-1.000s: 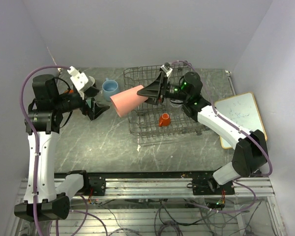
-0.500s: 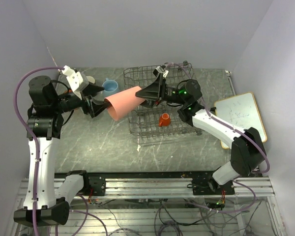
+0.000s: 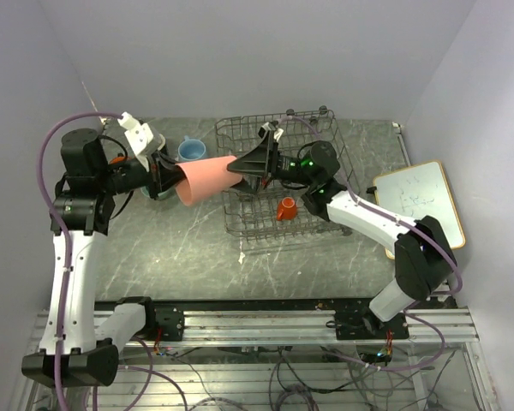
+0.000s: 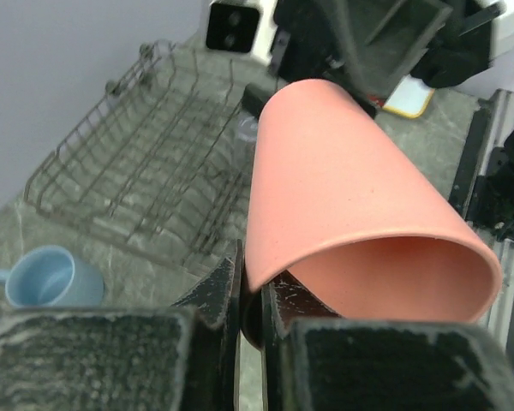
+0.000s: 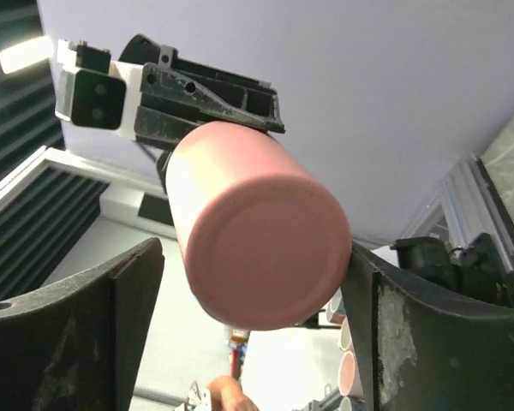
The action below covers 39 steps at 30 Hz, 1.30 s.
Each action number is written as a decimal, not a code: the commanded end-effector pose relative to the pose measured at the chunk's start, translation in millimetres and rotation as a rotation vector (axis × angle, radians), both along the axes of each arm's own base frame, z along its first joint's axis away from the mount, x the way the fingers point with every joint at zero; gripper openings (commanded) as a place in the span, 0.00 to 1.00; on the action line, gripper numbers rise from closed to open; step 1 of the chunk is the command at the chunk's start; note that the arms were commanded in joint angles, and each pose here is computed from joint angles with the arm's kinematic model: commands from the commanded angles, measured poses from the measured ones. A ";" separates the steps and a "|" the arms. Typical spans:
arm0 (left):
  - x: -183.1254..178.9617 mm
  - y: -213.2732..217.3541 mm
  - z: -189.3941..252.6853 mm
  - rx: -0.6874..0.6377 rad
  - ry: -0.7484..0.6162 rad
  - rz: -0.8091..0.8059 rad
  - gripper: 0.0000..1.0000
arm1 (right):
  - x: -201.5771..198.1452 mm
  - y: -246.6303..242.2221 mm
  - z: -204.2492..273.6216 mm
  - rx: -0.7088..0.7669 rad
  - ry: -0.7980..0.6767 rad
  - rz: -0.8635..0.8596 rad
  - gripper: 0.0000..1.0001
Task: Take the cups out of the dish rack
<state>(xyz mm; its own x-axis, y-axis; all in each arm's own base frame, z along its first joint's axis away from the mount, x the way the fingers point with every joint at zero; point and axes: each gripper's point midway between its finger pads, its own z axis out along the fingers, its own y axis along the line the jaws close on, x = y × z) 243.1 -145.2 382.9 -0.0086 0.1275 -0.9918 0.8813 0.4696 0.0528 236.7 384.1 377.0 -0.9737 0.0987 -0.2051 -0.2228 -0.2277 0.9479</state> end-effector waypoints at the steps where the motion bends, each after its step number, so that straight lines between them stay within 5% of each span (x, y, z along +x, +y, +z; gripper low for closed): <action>1: 27.6 23.8 -28.7 0.107 0.085 0.181 0.07 | 26.6 -15.7 -26.9 -0.144 -0.031 -0.121 0.92; 3: 38.3 37.7 -46.6 0.176 0.134 0.254 0.07 | 52.0 -33.2 -58.2 -0.294 -0.026 -0.223 1.00; 14: 84.8 106.9 -152.6 0.532 0.441 0.573 0.07 | 118.5 -165.4 -142.3 -0.775 -0.009 -0.630 1.00; 28: 136.6 87.4 -226.6 0.861 0.626 0.554 0.07 | 128.8 -233.5 -154.7 -1.067 -0.056 -0.792 1.00; 39: 173.2 67.7 -253.9 0.910 0.694 0.512 0.07 | 122.0 -245.3 -170.5 -1.149 -0.071 -0.789 1.00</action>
